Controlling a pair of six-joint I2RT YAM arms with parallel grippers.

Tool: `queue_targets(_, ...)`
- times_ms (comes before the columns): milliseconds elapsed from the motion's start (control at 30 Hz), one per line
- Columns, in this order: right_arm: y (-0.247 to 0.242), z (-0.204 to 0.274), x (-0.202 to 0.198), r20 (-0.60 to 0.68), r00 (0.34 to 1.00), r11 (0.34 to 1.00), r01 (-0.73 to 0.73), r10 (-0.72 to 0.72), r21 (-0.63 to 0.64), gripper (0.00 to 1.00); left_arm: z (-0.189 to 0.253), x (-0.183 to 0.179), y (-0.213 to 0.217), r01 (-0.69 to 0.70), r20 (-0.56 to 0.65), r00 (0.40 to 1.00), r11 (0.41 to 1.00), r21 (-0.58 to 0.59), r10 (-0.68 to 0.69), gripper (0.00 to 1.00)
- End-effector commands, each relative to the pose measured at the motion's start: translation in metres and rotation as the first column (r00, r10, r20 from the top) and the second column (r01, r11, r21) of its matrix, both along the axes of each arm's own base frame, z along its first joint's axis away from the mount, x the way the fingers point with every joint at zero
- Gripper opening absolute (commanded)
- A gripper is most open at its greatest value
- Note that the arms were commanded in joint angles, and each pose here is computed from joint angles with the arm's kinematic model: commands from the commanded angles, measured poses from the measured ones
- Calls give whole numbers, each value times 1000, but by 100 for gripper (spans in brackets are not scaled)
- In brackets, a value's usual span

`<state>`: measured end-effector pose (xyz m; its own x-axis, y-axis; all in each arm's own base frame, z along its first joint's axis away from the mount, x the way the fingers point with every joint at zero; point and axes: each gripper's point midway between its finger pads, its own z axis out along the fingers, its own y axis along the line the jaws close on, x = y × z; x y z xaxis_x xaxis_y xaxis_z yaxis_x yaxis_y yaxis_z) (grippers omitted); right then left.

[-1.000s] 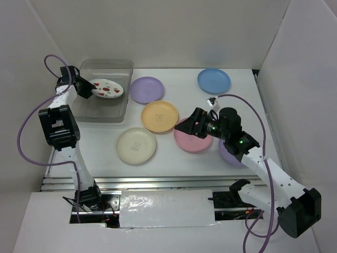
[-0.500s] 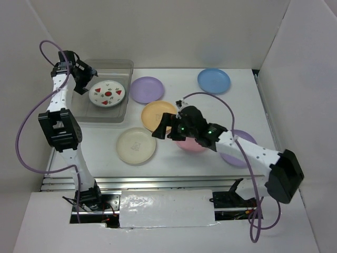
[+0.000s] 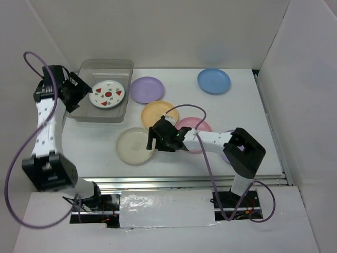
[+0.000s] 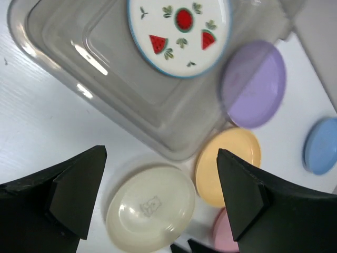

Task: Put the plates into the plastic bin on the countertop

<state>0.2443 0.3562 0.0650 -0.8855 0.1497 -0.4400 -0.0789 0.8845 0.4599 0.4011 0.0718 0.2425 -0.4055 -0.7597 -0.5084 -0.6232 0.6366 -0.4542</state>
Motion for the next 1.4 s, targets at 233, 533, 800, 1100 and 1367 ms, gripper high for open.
queue_targets(233, 12, -31, 20, -33, 995, 995, 88, -89, -48, 32, 36, -128, -26, 120, 145, 977, 964, 239, -158, 99)
queue_targets(533, 8, 19, -11, 35, 997, 998, 65, -65, -11, 0, 19, -158, -64, 325, 150, 920, 919, 221, -362, 99)
queue_targets(800, -11, 96, -18, 151, 987, 996, 36, -47, 77, 0, 6, -173, -107, 525, 176, 817, 835, 164, -549, 99)
queue_targets(1100, -11, 162, -21, 233, 972, 972, -72, 19, 222, 0, -7, -173, -153, 716, 219, 671, 696, 61, -709, 96)
queue_targets(1367, -12, 174, -16, 249, 968, 969, -72, 11, 235, 0, -19, -163, -143, 684, 157, 711, 726, 72, -685, 22)
